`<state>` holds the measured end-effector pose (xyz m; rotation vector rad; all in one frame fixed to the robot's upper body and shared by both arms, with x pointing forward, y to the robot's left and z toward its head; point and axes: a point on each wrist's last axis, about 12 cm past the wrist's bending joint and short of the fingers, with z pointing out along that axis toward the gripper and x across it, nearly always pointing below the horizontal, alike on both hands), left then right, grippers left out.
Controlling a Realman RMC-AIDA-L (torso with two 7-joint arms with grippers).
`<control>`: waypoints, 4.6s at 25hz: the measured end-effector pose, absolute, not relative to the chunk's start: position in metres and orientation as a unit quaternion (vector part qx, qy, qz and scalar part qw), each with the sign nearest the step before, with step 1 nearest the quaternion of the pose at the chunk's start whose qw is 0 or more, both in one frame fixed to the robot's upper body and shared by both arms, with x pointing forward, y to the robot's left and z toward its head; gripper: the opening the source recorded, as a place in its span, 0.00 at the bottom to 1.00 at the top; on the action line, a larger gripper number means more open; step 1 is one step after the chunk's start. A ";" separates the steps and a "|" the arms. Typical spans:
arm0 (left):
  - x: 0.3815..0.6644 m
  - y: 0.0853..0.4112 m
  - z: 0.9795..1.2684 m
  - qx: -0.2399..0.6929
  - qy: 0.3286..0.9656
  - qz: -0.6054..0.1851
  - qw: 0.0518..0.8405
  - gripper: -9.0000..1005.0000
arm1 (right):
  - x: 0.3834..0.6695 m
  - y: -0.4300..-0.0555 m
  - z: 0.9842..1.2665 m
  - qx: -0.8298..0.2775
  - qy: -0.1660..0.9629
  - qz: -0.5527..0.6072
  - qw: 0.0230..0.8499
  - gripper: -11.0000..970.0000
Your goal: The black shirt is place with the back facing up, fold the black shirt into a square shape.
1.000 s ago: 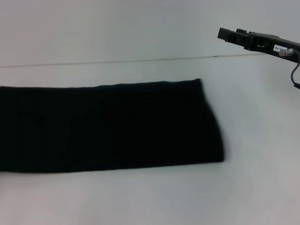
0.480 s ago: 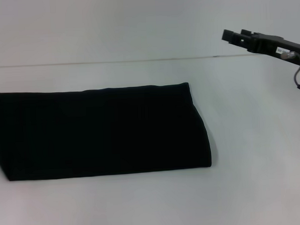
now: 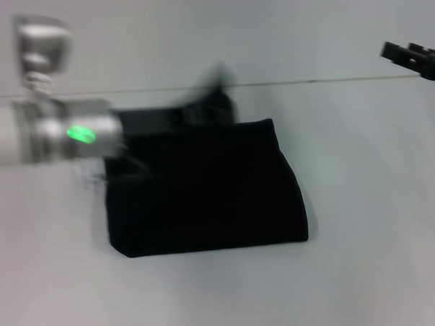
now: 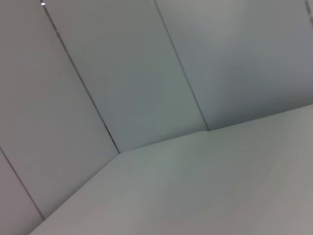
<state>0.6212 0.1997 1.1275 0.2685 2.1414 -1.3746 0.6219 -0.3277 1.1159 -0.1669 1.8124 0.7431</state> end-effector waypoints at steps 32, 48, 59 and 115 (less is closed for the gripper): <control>0.493 0.274 1.073 0.376 0.675 -0.480 0.416 0.83 | 0.628 -0.257 1.112 -0.080 0.865 0.421 0.259 0.76; 0.489 0.278 1.068 0.442 0.669 -0.443 0.402 0.94 | 0.626 -0.213 1.074 -0.057 0.895 0.370 0.243 0.72; 0.491 0.276 1.068 0.442 0.668 -0.443 0.402 0.94 | 0.626 -0.198 1.068 -0.059 0.898 0.357 0.251 0.68; 0.623 0.289 1.066 0.000 0.895 -0.250 0.369 0.94 | 0.612 -0.246 1.075 -0.088 0.858 0.374 0.341 0.83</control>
